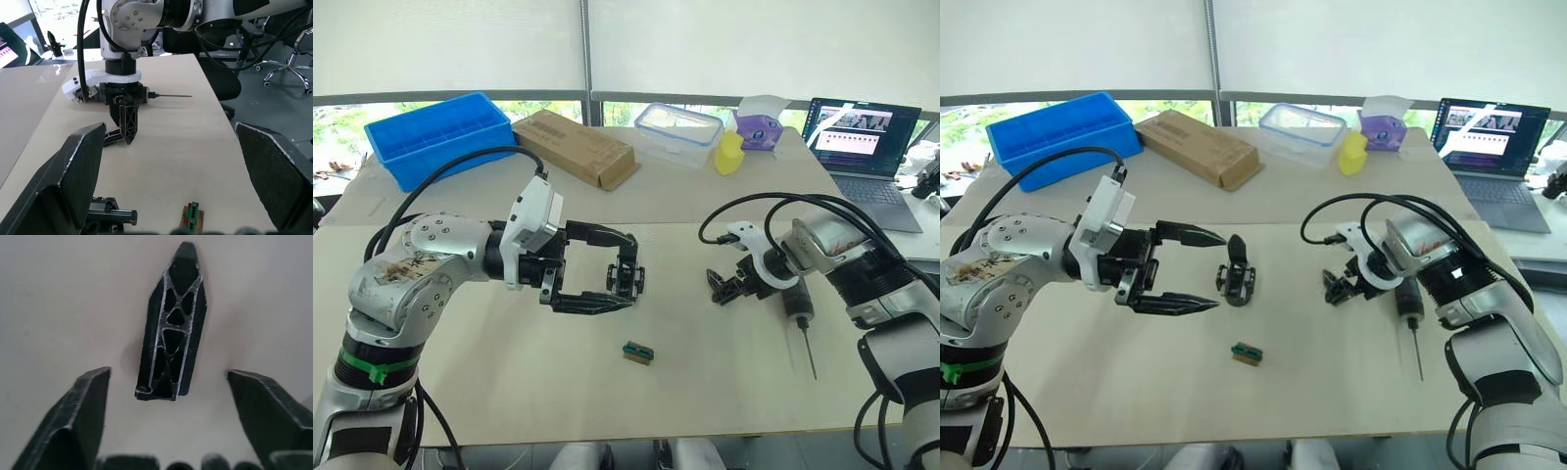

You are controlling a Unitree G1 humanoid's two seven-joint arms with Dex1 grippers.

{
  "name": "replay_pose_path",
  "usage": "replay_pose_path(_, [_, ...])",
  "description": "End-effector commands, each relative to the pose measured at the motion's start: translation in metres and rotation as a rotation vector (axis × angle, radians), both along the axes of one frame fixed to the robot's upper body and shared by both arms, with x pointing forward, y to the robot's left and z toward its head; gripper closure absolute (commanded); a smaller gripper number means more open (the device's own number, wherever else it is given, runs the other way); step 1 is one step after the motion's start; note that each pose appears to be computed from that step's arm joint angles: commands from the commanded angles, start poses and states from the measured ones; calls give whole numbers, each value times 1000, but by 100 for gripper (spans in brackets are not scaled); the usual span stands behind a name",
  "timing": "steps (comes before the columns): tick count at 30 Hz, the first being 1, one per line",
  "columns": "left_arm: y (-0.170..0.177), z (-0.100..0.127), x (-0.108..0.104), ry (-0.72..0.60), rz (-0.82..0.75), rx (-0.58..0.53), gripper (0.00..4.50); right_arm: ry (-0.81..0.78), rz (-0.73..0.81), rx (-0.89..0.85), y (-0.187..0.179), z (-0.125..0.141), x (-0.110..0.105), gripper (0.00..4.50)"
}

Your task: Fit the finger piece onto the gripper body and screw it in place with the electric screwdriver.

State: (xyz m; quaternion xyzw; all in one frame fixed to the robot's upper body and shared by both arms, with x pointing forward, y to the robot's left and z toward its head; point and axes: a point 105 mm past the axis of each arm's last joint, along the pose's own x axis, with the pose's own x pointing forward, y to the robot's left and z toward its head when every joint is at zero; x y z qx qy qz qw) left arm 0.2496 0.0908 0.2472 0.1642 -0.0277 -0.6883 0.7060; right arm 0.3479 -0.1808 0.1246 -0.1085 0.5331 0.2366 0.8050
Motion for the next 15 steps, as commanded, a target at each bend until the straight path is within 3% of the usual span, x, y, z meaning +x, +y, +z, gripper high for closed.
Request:
replay_pose_path(1, [0, 5, 3, -44, 19, -3, 0, -33, 20, 27, 2, 1, 3, 202])
replay_pose_path(5, [2, 2, 14, -24, 95, -32, 0, -138, 149, 35, -1, 14, -1, 326])
replay_pose_path(6, [3, 1, 19, -2, 131, -63, 0, -196, 211, 36, -2, 21, -2, 337])
replay_pose_path(9, [1, 0, 22, 69, 187, -143, 0, -391, 299, 105, 3, 52, 1, 337])
replay_pose_path(12, [-4, 1, 32, 130, 289, -235, 0, -700, 372, 154, 14, 98, 8, 337])
replay_pose_path(15, [-13, 3, 47, 206, 377, -334, 0, -947, 420, 179, 28, 132, 2, 337])
